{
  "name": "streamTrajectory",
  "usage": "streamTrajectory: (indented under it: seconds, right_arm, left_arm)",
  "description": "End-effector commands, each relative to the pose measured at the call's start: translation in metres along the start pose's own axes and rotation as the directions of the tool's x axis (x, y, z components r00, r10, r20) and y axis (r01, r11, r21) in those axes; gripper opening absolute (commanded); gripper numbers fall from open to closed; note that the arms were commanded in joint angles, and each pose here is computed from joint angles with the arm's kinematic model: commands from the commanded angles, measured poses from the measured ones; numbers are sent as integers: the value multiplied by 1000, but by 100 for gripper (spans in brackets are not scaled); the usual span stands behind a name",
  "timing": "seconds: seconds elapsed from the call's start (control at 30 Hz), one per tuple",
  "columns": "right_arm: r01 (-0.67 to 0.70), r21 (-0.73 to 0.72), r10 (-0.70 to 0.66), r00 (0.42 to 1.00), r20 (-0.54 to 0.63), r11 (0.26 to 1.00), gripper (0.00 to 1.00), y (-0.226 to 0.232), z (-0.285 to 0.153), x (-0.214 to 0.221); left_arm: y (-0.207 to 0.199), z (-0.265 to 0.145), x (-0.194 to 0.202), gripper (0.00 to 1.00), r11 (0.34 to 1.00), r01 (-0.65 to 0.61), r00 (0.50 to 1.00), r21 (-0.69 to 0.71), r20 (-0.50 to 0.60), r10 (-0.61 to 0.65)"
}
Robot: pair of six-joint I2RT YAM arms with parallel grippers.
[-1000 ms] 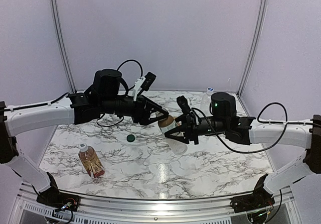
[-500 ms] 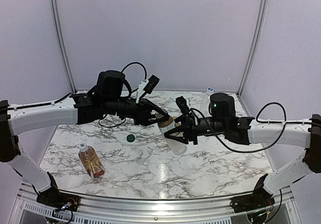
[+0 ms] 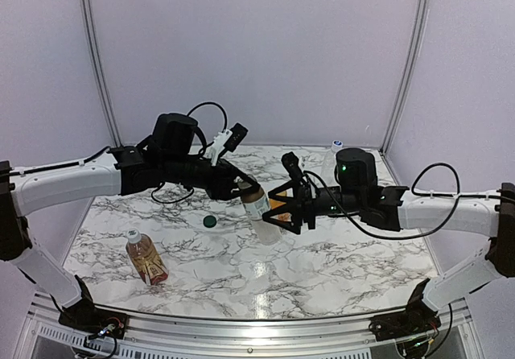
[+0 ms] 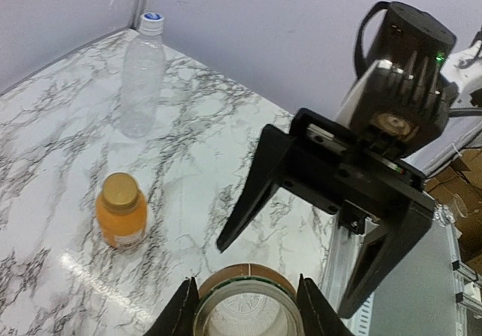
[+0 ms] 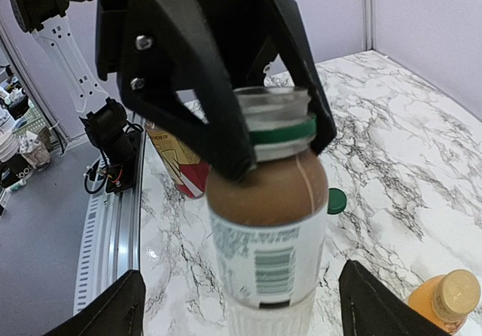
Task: Unscrew the bottle caps
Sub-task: Pass from the right arm to the left, then place the bottle without the bottle cap at the center of the board.
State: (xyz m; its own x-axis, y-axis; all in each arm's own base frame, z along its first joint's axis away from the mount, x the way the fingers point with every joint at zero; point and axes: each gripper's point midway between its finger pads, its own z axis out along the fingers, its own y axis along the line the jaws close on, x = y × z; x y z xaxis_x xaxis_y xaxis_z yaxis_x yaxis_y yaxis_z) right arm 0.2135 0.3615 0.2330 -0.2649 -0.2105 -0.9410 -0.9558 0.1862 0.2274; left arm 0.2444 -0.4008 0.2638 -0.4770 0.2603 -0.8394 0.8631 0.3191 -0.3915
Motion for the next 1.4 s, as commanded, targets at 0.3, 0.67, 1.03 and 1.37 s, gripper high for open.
streamTrajectory:
  seconds: [0.3,0.67,1.03,1.37]
  right_arm:
    - [-13,86,12,1000,15,996,86,-13,-4,-13]
    - [-32,93,31,999,12,995,86,-15,-4,-10]
    - [-36,117,35,999,14,993,87,-15,-10,-6]
    - [-39,114,38,999,10,993,87,-16,-8,-4]
  left_arm:
    - [155,-79,-1,31,781,95,993,-617,0,-121]
    - [225,-74,-10,34,643,94,990,-760,5,-139]
    - [252,-55,27,36,626,132,972,-769,-24,-235]
    - [253,-62,43,61,603,124,968,-788,-38,-248]
